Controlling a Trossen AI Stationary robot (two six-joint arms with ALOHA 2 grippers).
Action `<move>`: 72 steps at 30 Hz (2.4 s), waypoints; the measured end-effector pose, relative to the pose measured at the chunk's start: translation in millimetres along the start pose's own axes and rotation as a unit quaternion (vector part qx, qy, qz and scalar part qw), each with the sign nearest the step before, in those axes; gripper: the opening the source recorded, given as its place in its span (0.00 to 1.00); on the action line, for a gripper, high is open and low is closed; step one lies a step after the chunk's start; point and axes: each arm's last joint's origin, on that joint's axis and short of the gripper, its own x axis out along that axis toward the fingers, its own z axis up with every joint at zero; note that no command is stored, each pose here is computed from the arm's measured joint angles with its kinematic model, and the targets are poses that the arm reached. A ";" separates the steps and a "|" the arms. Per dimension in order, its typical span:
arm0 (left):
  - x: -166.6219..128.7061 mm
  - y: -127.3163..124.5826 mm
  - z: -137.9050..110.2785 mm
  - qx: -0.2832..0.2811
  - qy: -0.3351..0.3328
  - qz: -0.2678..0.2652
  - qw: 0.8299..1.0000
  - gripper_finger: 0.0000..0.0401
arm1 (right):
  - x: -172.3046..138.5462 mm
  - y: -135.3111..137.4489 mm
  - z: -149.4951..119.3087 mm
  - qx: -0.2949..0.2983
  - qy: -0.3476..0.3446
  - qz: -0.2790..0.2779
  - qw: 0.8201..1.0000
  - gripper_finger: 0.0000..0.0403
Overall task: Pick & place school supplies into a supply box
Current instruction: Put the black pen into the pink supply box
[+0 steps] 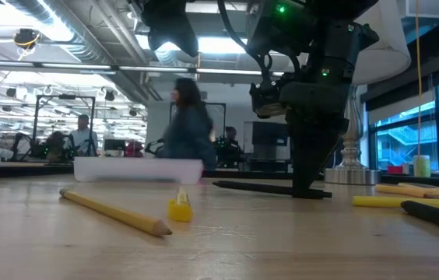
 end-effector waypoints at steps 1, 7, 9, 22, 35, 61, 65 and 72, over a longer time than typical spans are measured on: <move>0.0 0.0 0.0 0.000 0.000 0.000 1.000 0.19 | -1.6 0.9 1.3 0.000 0.001 -0.001 1.000 0.10; 0.0 0.1 0.0 0.000 0.000 0.000 1.000 0.19 | -13.6 7.9 11.9 -0.027 0.008 -0.003 1.000 0.11; 0.0 0.0 -0.1 -0.002 0.001 -0.001 1.000 0.19 | -21.1 11.5 18.2 -0.037 -0.002 -0.002 0.999 0.11; -10.9 -27.3 -32.5 -0.030 0.139 -0.049 0.989 0.19 | -79.7 28.7 37.1 -0.112 0.002 -0.085 0.990 0.05; -38.0 -52.5 -37.7 -0.043 0.063 -0.014 0.997 0.19 | -85.1 49.3 27.2 -0.129 0.020 -0.021 0.991 0.18; -45.9 -73.8 -47.8 -0.060 0.037 0.007 0.997 0.19 | -15.9 46.8 -15.3 -0.129 -0.044 -0.028 0.990 0.48; -45.9 -73.8 -47.8 -0.060 0.037 0.007 0.997 0.19 | -15.9 48.1 -14.7 -0.115 -0.043 -0.013 0.992 0.48; -45.9 -73.8 -47.8 -0.060 0.037 0.007 0.998 0.19 | -7.7 48.8 -15.1 -0.104 -0.036 -0.012 0.994 0.48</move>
